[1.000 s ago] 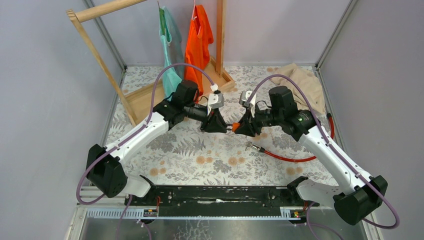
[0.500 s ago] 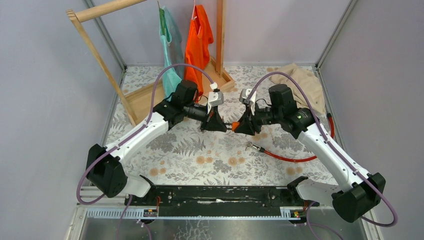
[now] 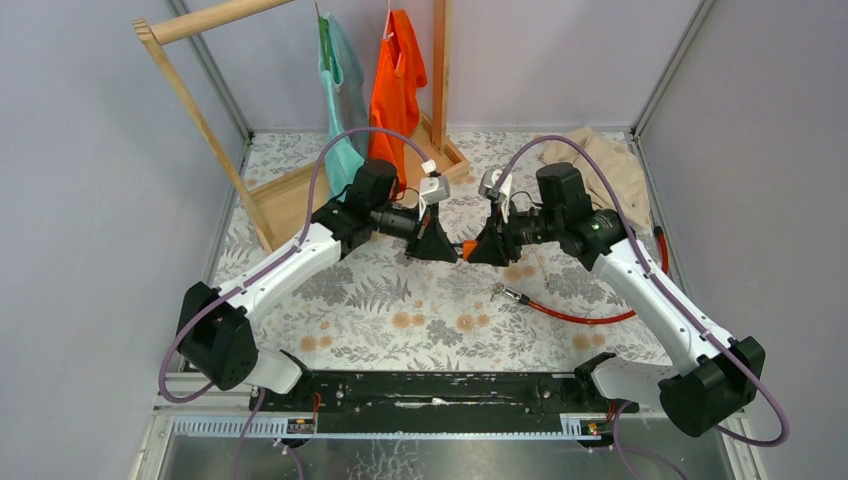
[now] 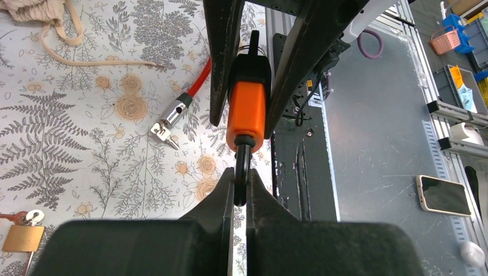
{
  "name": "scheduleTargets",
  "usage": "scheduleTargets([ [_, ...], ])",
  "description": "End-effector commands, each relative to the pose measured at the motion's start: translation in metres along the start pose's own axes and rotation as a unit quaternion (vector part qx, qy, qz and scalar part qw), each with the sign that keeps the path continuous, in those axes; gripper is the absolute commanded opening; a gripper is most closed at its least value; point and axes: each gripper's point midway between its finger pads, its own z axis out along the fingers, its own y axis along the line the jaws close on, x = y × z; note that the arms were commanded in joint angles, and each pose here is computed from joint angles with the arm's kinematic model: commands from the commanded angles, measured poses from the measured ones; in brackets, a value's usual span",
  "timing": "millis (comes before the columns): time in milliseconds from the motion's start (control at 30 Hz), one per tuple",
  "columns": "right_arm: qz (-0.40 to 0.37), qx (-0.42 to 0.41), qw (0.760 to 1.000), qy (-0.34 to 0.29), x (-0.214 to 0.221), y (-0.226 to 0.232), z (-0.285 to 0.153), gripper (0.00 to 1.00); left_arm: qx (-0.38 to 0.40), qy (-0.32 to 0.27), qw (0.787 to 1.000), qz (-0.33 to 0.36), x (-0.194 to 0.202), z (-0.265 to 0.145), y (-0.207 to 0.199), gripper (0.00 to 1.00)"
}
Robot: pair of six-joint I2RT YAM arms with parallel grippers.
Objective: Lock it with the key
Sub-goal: Lock the lock.
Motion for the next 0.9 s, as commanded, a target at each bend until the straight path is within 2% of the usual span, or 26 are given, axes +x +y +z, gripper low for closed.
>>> scheduleTargets([
  [0,-0.079,-0.029,0.993,-0.088,-0.06,0.006,0.007,0.0,0.04,-0.034,0.997,0.05,-0.029,0.024,-0.019,0.0],
  [300,-0.088,-0.019,0.991,-0.098,-0.06,0.001,0.009,0.0,0.04,-0.038,0.998,0.022,-0.037,0.039,-0.016,0.0],
  [867,-0.095,-0.008,0.988,-0.121,-0.061,-0.001,0.01,0.0,0.077,-0.023,0.996,0.027,-0.037,0.063,-0.036,0.0],
])
